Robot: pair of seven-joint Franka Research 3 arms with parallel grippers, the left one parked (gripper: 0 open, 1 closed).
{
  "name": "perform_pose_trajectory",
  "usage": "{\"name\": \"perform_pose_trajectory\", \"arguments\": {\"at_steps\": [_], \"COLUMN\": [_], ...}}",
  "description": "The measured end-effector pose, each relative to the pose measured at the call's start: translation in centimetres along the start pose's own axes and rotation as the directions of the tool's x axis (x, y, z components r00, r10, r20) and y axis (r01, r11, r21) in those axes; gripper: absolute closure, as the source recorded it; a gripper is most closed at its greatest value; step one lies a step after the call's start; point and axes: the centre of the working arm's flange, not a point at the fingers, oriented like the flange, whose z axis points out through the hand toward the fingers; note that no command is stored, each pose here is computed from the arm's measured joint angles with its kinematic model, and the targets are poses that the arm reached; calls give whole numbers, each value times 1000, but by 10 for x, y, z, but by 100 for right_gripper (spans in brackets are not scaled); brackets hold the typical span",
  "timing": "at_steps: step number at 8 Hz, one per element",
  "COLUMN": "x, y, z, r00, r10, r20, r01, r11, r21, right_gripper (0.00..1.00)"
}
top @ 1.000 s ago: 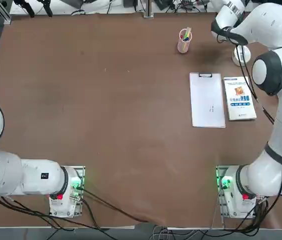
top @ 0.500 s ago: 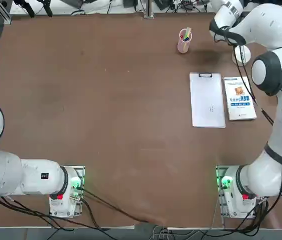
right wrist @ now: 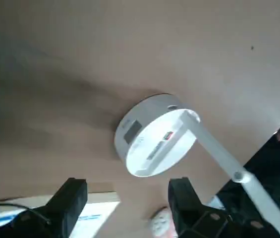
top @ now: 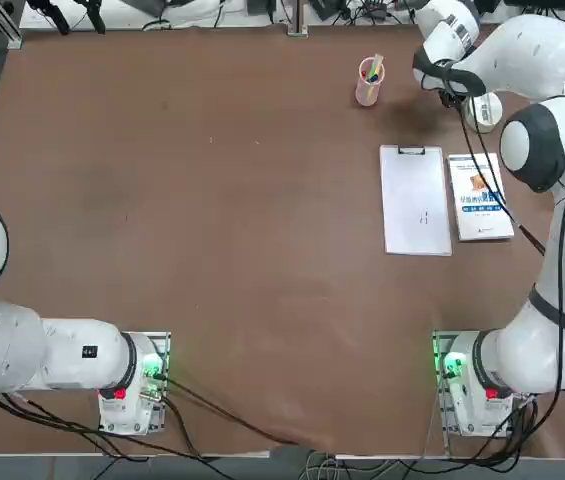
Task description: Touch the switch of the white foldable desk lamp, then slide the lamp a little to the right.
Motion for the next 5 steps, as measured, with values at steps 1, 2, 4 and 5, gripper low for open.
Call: {"name": "perform_pose_trajectory", "arguments": {"at_steps": [1, 2, 4, 5], "x": [1, 2, 3, 2], "y": [0, 1, 11, 19], "z": [5, 12, 24, 34], "r00": [998, 995, 989, 987], "r10": [62, 101, 146, 161], "r20": [0, 3, -10, -14], "r01": [-62, -101, -145, -159], "r11": [998, 994, 988, 985], "r21": [20, 30, 53, 66], "right_gripper": [0, 0, 0, 0]}}
